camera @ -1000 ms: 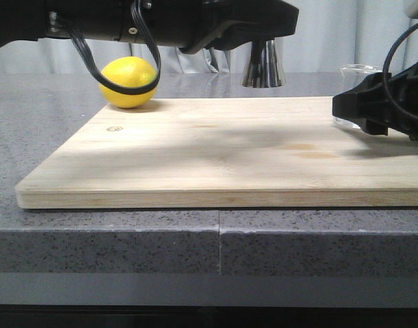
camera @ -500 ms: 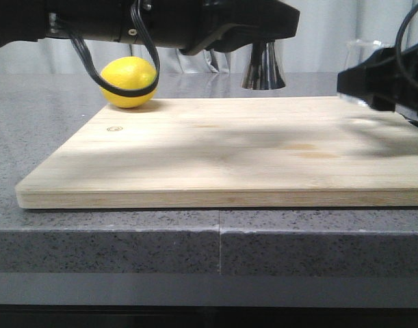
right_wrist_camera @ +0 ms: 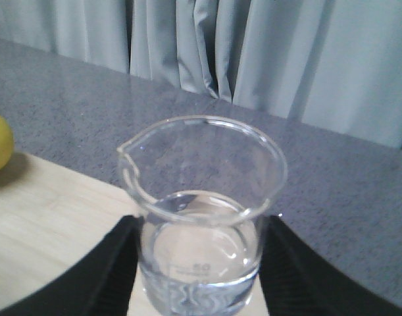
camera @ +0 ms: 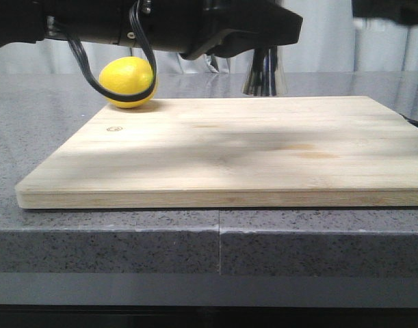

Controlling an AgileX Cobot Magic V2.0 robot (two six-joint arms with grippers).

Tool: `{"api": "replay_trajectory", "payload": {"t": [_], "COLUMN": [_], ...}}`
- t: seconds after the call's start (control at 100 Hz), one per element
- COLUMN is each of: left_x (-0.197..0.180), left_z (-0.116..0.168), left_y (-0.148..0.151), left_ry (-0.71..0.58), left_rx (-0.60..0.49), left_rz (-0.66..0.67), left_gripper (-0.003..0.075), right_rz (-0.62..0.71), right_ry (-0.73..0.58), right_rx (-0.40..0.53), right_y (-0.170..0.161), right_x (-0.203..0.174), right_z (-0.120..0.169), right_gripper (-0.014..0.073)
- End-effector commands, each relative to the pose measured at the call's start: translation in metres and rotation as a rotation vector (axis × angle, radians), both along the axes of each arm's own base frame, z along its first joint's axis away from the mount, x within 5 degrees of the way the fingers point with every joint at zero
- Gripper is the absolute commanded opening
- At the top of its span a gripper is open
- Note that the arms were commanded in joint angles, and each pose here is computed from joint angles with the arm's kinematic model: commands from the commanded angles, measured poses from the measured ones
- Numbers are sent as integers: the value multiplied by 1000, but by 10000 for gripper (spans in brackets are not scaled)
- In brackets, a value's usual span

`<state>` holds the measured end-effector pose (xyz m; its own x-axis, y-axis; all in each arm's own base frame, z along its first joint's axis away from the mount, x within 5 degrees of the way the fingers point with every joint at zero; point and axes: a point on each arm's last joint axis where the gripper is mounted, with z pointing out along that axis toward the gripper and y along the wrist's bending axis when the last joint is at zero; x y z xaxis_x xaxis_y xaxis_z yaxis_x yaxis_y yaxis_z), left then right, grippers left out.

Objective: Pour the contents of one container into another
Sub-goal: 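Move the beaker above the jigger cup held by the left gripper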

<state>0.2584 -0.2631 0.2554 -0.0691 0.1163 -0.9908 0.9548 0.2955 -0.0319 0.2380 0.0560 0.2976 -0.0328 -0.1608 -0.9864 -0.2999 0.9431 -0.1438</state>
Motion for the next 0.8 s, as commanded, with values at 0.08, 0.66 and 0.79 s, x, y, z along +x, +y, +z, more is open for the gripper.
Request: {"api": "replay_trajectory", "payload": {"t": [0.08,0.66,0.79], "left_x": [-7,-8,-8], "left_z": [32,34,34], "left_y": [2,1,1], "left_ry": [-38,-35,-35], "left_rx": [-123,-139,-139], "left_rz": [-32,-46,-46], "left_gripper": [-21,-21,-21], "right_rz": [10,186,217], "right_ry": [-166,-241,-246], "right_rx": [-44,-296,-339], "right_y": [0,43,49], "right_x": [-7,-27,-30], "right_z": [56,99,97], "right_gripper": [240,240,240]}}
